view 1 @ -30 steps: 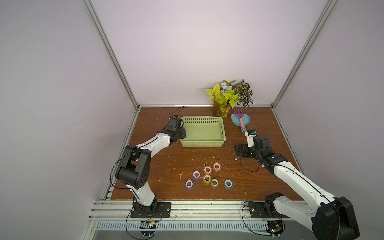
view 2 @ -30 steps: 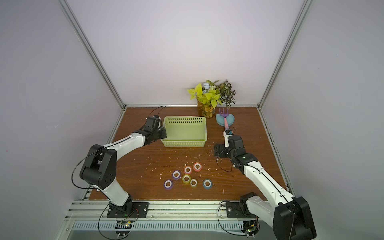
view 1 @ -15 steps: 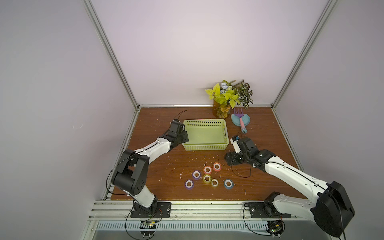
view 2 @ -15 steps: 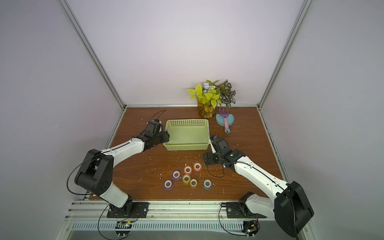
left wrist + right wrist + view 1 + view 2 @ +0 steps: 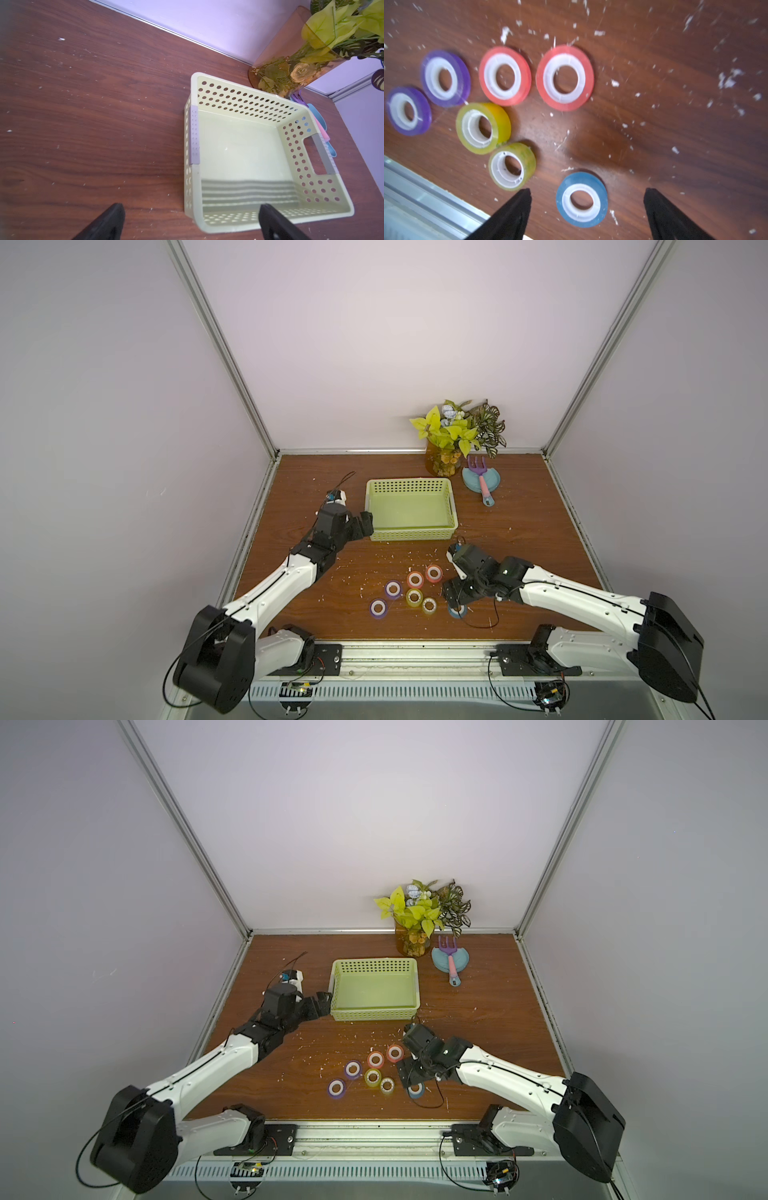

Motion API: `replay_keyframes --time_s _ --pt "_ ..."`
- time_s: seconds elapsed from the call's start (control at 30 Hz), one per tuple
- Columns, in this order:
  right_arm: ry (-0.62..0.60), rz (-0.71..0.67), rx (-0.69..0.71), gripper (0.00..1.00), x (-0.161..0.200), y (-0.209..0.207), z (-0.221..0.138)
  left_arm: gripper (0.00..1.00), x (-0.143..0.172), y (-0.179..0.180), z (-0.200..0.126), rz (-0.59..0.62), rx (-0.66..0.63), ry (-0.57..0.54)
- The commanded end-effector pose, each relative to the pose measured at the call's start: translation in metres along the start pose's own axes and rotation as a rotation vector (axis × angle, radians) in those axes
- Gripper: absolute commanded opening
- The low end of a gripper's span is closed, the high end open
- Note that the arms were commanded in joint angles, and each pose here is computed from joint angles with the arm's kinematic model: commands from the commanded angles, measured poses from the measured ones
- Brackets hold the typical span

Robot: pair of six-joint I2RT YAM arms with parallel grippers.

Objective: Put the transparent tape into the storage box
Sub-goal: Pick up the tape from the center of the board.

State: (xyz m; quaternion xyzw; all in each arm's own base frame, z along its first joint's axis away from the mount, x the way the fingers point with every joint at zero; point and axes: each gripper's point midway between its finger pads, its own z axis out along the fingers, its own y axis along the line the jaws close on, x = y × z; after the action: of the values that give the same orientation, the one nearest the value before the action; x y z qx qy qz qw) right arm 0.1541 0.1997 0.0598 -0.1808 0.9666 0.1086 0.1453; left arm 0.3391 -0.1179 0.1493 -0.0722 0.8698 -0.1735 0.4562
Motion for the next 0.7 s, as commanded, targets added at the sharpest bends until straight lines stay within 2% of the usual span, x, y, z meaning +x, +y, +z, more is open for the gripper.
replay_keyframes --time_s 0.0,0.2,0.4,0.67 --pt "0.053 0.038 0.035 0.91 0.021 -0.002 0.001 1.00 0.004 0.014 -0.013 0.059 -0.032 -0.067" --pt "0.100 0.028 0.052 0.89 0.036 -0.001 0.008 1.00 0.020 0.028 -0.033 0.128 -0.013 -0.148" --pt "0.124 0.009 0.084 0.84 0.036 -0.001 0.014 1.00 0.030 0.038 -0.044 0.162 -0.007 -0.216" --pt "0.143 -0.017 0.116 0.78 0.034 -0.001 0.019 1.00 0.031 0.046 -0.054 0.139 -0.017 -0.280"
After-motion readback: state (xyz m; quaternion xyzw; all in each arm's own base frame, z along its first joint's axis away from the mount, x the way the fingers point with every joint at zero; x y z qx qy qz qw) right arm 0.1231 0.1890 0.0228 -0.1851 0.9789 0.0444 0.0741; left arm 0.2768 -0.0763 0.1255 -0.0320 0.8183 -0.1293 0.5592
